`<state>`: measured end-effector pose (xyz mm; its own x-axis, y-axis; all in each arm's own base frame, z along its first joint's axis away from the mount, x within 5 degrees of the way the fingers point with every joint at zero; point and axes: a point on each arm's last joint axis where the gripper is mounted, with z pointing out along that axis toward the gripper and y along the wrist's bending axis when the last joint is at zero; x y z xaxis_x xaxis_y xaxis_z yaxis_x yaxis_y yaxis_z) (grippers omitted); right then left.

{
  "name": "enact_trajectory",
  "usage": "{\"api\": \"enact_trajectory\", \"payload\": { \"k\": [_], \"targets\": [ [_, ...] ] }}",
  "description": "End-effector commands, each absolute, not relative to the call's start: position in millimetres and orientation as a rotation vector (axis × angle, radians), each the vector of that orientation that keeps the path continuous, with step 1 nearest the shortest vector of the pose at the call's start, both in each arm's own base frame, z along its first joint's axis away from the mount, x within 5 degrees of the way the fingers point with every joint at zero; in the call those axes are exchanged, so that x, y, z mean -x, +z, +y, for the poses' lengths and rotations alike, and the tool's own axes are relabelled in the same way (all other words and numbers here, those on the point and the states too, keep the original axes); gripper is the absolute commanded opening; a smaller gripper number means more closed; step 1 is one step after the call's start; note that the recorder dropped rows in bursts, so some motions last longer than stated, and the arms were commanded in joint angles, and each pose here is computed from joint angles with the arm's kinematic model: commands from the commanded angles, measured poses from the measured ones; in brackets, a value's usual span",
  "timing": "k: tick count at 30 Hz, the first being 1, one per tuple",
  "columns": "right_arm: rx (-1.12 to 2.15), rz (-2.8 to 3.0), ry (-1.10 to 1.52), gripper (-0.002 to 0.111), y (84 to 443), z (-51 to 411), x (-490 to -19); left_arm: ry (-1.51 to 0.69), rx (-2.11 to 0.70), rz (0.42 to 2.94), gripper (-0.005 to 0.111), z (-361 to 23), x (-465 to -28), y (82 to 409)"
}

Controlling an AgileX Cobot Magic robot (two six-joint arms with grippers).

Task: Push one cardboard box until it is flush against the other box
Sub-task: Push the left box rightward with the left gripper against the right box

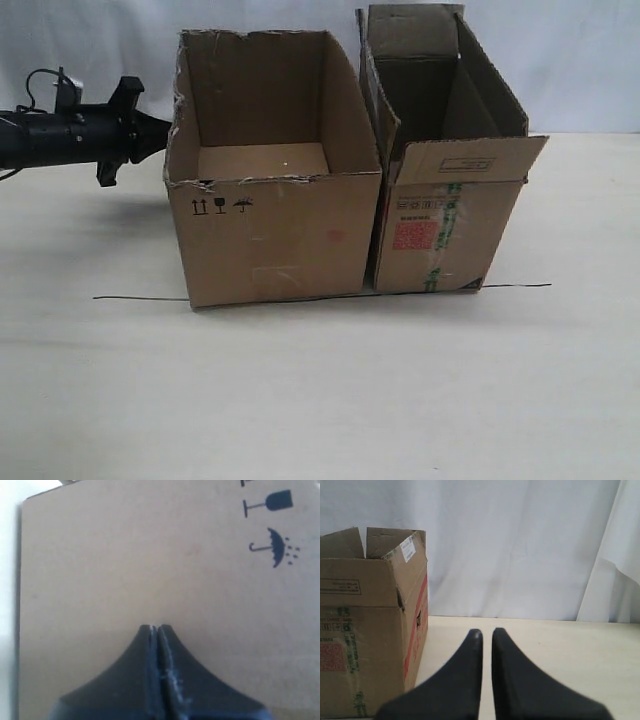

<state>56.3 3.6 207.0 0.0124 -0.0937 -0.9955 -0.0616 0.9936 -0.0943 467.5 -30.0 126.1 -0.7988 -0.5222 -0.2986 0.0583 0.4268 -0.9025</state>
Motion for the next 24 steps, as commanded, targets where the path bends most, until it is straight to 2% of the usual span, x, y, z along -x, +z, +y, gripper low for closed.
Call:
{"api": "enact_trajectory", "payload": {
  "k": [1, 24],
  "targets": [
    [0.121, 1.559, -0.024, 0.005, 205.9, 3.6, -56.4, -1.404, 0.376, 2.124, 0.0, -35.1, -468.7, 128.7],
    [0.121, 1.559, -0.024, 0.005, 205.9, 3.6, -56.4, -1.459, 0.34, 2.11, 0.0, -37.9, -466.5, 131.6]
  ]
}}
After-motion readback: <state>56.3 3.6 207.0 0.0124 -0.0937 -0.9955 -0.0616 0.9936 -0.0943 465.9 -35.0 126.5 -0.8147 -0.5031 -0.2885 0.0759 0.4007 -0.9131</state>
